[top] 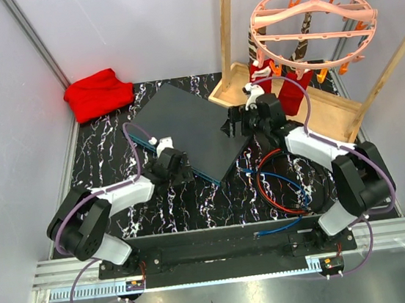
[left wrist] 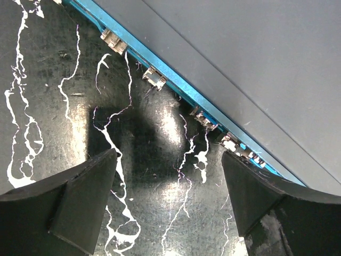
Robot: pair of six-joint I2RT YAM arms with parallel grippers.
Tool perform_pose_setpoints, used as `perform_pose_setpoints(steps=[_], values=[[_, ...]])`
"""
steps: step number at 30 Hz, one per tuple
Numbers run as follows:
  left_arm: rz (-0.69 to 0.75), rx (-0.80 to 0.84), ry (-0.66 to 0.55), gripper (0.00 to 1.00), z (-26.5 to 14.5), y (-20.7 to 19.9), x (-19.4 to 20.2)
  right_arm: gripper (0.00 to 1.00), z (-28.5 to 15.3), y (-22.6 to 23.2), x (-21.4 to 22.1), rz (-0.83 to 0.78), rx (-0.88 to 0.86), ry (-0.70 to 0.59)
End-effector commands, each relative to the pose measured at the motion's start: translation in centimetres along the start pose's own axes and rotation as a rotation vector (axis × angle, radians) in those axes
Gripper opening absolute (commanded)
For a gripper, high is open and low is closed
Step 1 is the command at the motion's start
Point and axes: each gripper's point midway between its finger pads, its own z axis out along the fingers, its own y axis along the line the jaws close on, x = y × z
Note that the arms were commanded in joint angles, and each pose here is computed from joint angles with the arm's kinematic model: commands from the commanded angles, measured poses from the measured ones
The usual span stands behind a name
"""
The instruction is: Insert the plug into the switch port
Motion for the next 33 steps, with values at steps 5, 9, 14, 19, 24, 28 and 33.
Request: perform_pose_setpoints(steps=[5, 9, 14, 19, 24, 28, 33], values=[[-0.106, 0.104, -0.114, 0.87, 0.2, -2.7, -2.9, 1.0, 3.2, -1.8, -2.6, -0.079, 0.051, -0.023], [-0.133, 0.076, -0.124, 0.87, -1.1, -1.3, -2.5, 0.99, 4.7, -2.6, -2.5, -0.098, 0.061, 0.002], [-0.127, 0.06, -0.099, 0.87, -2.2, 0.0, -1.1, 0.99, 6.5, -4.6, -1.4, -0.12, 0.092, 0.066], [-0.122, 0.048, -0.094, 0.88, -1.6, 0.4, -0.5, 0.99, 7.8, -6.5, -0.7, -0.144, 0.13, 0.111], [-0.12, 0.046, -0.082, 0.88, -0.6, -0.1, -0.5, 1.0, 8.3, -7.4, 0.4, -0.143, 0.148, 0.157], [-0.136, 0.03, -0.076, 0.88, 0.1, 0.0, -0.1, 1.0, 8.6, -7.9, 1.0, -0.131, 0.162, 0.177], [-0.15, 0.004, -0.067, 0.88, 0.9, 0.2, 0.1, 1.0, 8.8, -8.1, 1.7, -0.122, 0.162, 0.198]])
